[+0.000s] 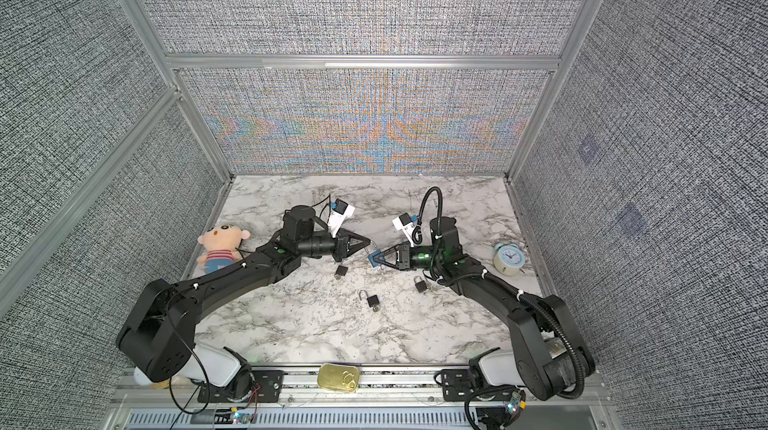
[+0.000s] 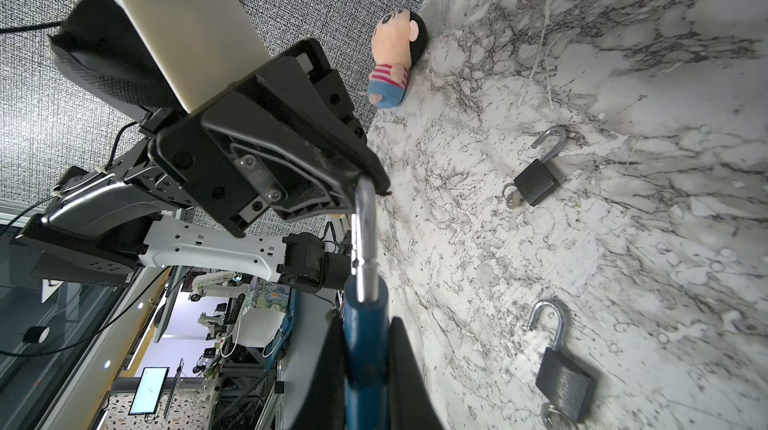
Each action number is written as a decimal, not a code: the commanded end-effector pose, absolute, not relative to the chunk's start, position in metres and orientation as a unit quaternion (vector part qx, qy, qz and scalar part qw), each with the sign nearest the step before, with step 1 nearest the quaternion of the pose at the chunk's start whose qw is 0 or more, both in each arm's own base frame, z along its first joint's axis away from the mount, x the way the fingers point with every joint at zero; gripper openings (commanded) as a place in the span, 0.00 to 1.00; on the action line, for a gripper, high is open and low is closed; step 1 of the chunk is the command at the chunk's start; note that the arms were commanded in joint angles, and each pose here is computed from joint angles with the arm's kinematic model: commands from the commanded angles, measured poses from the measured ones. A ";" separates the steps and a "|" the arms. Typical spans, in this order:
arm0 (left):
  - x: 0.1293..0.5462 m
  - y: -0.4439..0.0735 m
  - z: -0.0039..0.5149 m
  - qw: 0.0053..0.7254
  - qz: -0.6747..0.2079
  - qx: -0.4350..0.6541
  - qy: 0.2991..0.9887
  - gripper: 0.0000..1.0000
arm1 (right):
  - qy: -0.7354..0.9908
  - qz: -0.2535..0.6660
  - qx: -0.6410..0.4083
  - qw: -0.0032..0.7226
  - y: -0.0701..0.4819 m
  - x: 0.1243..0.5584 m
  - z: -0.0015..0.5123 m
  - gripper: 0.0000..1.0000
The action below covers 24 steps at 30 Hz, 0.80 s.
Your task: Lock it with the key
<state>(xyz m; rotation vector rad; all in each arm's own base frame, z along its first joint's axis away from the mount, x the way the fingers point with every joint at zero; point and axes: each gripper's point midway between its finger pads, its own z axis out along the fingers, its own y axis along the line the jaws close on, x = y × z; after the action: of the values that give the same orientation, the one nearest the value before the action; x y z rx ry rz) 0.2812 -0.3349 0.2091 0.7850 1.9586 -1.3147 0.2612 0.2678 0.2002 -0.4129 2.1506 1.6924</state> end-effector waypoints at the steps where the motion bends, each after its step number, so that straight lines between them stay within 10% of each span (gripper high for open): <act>1: 0.273 -0.334 0.202 0.302 -0.501 0.305 0.751 0.00 | 0.729 0.616 -0.186 0.233 0.272 0.264 0.228 0.00; 24: 0.261 -0.331 0.201 0.292 -0.519 0.296 0.746 0.00 | 0.725 0.618 -0.185 0.242 0.274 0.270 0.232 0.00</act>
<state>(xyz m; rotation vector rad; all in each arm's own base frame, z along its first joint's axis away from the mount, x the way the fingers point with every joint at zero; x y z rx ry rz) 0.2746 -0.3303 0.2088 0.7623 1.9439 -1.3327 0.2587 0.2695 0.2024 -0.4247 2.1462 1.7217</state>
